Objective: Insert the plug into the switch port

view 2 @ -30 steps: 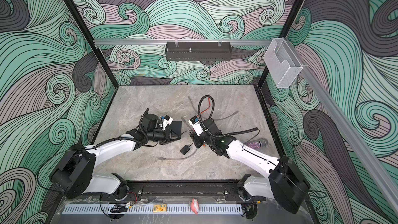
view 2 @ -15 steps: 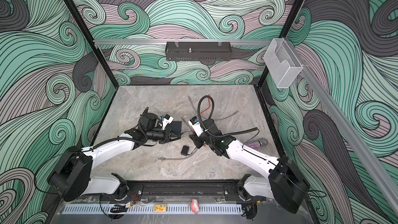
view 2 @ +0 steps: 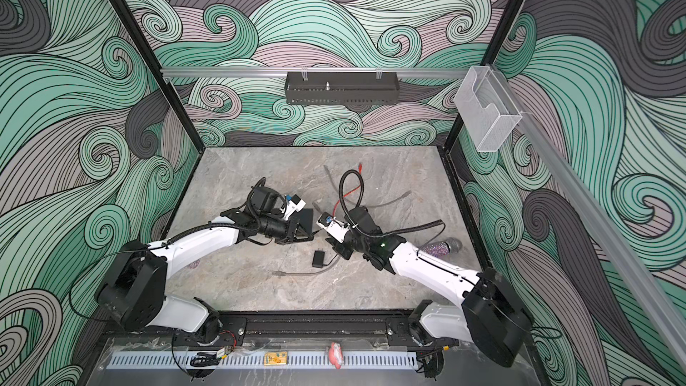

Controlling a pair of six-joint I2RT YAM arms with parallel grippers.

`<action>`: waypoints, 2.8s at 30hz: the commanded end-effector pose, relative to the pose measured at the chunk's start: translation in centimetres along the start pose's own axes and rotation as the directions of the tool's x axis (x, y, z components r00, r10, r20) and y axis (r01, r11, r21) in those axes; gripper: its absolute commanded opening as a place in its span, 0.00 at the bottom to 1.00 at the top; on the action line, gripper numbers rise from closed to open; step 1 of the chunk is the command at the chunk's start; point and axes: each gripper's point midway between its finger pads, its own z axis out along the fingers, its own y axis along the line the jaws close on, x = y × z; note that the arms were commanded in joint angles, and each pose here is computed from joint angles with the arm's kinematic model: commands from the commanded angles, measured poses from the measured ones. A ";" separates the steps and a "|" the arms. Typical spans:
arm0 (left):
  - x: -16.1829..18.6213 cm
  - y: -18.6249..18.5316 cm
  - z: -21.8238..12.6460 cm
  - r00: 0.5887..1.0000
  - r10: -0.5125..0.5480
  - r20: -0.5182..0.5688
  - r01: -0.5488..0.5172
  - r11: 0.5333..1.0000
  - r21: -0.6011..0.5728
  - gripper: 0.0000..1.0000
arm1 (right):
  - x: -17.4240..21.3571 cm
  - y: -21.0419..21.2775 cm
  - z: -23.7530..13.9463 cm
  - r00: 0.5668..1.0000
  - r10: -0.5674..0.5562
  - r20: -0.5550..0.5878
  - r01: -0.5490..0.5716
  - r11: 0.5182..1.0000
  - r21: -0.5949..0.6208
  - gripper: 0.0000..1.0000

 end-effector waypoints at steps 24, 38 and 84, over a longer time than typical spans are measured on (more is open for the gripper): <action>3.1 -0.4 0.6 0.989 -0.001 -0.150 0.004 1.000 0.022 0.00 | -1.9 2.8 3.1 0.918 -0.396 0.025 0.397 0.917 -0.043 0.29; 3.2 -0.5 0.5 0.988 0.007 -0.153 -0.004 1.000 0.018 0.00 | -2.0 2.5 1.0 0.892 -0.450 0.035 0.451 0.893 -0.001 0.34; -0.9 1.2 -4.2 0.997 -0.037 0.068 0.046 0.990 -0.131 0.58 | 1.0 4.4 3.2 0.961 -0.265 -0.079 0.250 0.954 -0.166 0.04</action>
